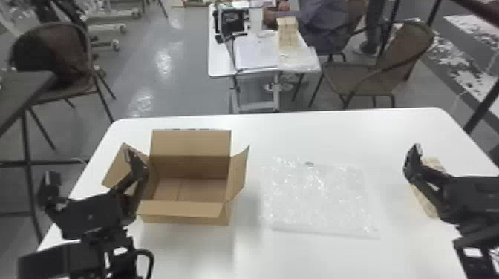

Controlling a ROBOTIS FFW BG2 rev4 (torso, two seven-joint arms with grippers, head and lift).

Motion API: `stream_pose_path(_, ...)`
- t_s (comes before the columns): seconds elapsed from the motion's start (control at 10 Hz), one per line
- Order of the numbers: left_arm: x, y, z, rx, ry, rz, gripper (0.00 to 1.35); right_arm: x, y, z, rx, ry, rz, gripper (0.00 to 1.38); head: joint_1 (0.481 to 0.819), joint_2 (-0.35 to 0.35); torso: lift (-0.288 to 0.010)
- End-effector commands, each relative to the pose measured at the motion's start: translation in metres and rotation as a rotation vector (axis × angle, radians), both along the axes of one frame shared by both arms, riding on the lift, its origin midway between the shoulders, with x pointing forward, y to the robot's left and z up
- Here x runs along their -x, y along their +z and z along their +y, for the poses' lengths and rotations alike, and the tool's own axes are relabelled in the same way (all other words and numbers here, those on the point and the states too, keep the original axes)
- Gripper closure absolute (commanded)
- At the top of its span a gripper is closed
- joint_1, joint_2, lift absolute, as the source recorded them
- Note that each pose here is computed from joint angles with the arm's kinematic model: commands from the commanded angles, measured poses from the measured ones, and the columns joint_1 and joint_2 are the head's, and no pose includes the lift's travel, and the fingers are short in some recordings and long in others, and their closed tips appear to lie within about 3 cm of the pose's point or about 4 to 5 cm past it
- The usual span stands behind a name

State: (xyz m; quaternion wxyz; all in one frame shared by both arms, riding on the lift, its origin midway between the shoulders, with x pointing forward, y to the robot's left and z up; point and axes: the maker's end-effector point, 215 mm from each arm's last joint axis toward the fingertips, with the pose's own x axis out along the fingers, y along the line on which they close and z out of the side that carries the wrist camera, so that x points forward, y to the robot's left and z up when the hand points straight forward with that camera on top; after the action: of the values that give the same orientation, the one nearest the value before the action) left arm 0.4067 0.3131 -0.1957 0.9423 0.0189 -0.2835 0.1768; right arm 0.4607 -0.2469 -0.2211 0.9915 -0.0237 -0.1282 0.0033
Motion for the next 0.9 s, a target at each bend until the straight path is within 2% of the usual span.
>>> stream_pose_path(0.0,0.0000,0.0000,0.0000,0.000,0.000,0.000,0.00,0.0000,0.0000,0.0000,0.000,0.000,0.000,0.00,0.678,0.086,-0.100)
stream_pose_path(0.8,0.0000,0.0000,0.0000,0.000,0.000,0.000,0.00,0.0000,0.0000,0.0000,0.000,0.000,0.000,0.00,0.678,0.086,-0.100)
